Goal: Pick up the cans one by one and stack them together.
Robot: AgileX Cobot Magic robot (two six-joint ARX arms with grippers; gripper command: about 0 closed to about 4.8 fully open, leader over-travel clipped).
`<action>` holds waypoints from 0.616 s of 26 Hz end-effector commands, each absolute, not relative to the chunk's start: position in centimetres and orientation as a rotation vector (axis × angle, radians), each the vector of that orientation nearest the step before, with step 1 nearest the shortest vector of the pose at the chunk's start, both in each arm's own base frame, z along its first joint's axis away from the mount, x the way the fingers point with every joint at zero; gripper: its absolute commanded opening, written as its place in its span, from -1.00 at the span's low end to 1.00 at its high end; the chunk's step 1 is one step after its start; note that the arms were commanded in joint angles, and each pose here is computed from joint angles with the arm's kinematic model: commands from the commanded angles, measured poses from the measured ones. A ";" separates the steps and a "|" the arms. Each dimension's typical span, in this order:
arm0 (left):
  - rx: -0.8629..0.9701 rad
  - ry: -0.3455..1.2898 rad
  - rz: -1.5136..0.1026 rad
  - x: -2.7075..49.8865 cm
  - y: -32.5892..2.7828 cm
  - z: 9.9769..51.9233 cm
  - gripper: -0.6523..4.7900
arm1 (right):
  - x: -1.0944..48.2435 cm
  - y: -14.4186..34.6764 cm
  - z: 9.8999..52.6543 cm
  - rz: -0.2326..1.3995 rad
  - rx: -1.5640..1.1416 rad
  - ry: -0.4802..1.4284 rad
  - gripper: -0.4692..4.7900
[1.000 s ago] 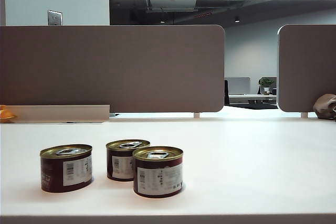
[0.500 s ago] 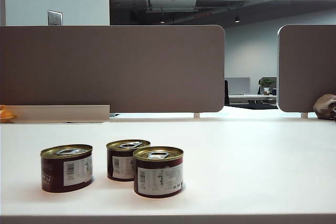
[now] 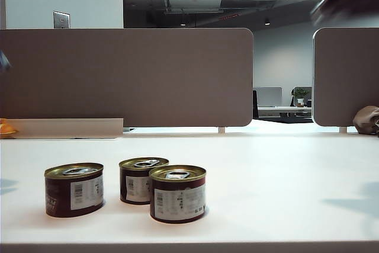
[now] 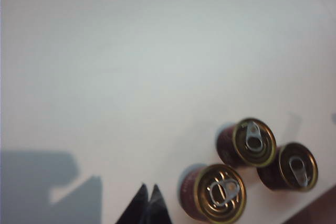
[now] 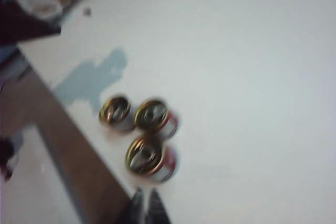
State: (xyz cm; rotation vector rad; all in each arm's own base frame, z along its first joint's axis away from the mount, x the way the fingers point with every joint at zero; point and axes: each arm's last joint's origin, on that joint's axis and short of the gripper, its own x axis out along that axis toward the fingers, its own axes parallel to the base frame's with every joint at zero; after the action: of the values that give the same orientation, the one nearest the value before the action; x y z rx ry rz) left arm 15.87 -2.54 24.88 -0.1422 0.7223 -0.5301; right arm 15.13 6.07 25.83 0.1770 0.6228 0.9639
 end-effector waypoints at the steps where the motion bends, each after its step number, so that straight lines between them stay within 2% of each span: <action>1: -0.096 0.764 -0.606 16.8 -3.5 24.2 -0.76 | 16.0 8.7 24.3 1.002 0.114 0.729 -0.56; 2: -0.086 0.775 -0.625 17.0 -3.9 23.9 -0.76 | 16.2 9.5 23.7 1.010 0.093 0.759 -0.53; 3: -0.064 0.792 -0.659 17.2 -4.8 23.6 -0.73 | 16.6 11.2 22.5 1.036 0.046 0.810 -0.40; 6: 0.018 0.820 -0.687 17.2 -6.2 23.0 -0.53 | 17.0 14.0 20.5 1.057 -0.029 0.871 -0.27; 9: 0.043 0.833 -0.724 16.9 -7.1 22.6 -0.53 | 17.2 15.3 19.3 1.062 -0.065 0.905 0.02; 12: 0.069 0.846 -0.718 16.7 -7.5 22.2 -0.50 | 17.6 16.3 18.9 1.032 -0.104 0.932 0.47; 13: 0.080 0.852 -0.704 16.7 -7.5 22.0 -0.38 | 17.8 16.6 18.9 1.025 -0.114 0.933 0.63; 15: 0.091 0.867 -0.684 16.6 -7.4 21.7 -0.10 | 18.3 17.0 19.2 1.004 -0.127 0.923 0.75; 16: 0.101 0.877 -0.663 16.6 -7.4 21.5 -0.06 | 18.7 17.4 19.7 1.000 -0.128 0.908 0.79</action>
State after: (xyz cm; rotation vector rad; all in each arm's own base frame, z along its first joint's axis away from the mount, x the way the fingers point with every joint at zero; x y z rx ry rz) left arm 16.58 -7.39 21.58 0.0879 0.8783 -0.6828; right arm 18.34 17.12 19.14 -0.1264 0.9413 1.0048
